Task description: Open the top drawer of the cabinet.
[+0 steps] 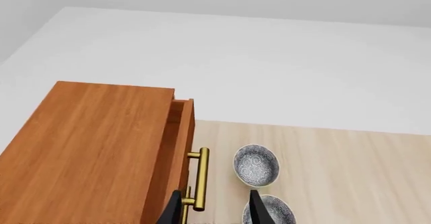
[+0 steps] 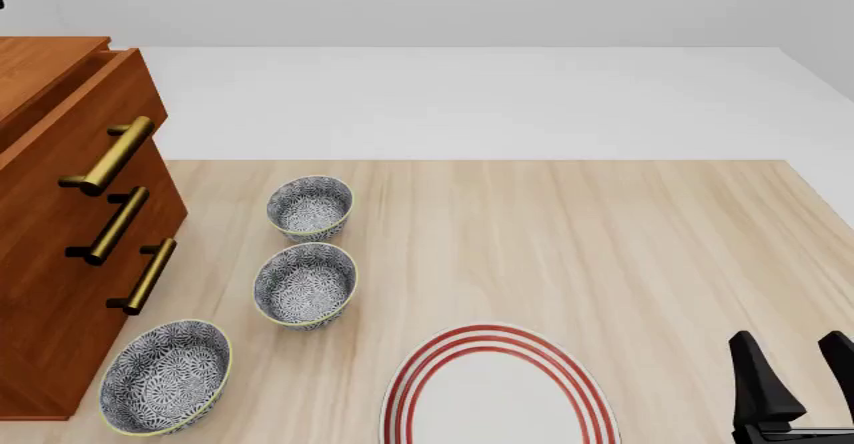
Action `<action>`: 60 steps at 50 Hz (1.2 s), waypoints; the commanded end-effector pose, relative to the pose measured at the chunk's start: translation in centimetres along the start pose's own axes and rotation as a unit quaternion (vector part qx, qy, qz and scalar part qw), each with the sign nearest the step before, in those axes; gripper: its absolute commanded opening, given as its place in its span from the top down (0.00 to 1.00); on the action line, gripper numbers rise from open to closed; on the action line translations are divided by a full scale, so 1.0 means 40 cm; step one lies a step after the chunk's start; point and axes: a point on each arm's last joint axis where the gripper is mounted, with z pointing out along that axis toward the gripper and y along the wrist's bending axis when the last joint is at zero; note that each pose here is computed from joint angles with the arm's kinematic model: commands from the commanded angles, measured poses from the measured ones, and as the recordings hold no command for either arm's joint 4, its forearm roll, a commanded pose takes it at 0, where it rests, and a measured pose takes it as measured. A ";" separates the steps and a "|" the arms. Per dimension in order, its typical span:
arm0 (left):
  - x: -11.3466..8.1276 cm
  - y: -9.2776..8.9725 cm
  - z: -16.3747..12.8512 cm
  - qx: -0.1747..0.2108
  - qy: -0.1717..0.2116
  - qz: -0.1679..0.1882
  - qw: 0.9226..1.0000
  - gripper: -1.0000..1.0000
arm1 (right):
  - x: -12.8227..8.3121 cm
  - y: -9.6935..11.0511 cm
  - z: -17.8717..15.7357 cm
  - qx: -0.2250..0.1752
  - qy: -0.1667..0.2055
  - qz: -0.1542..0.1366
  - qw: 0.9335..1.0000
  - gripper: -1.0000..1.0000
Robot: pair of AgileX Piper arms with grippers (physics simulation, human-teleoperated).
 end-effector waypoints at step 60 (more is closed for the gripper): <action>0.066 0.038 0.095 -0.036 0.019 0.017 0.999 0.00 | 0.000 0.000 0.000 0.000 0.000 0.000 1.000 0.00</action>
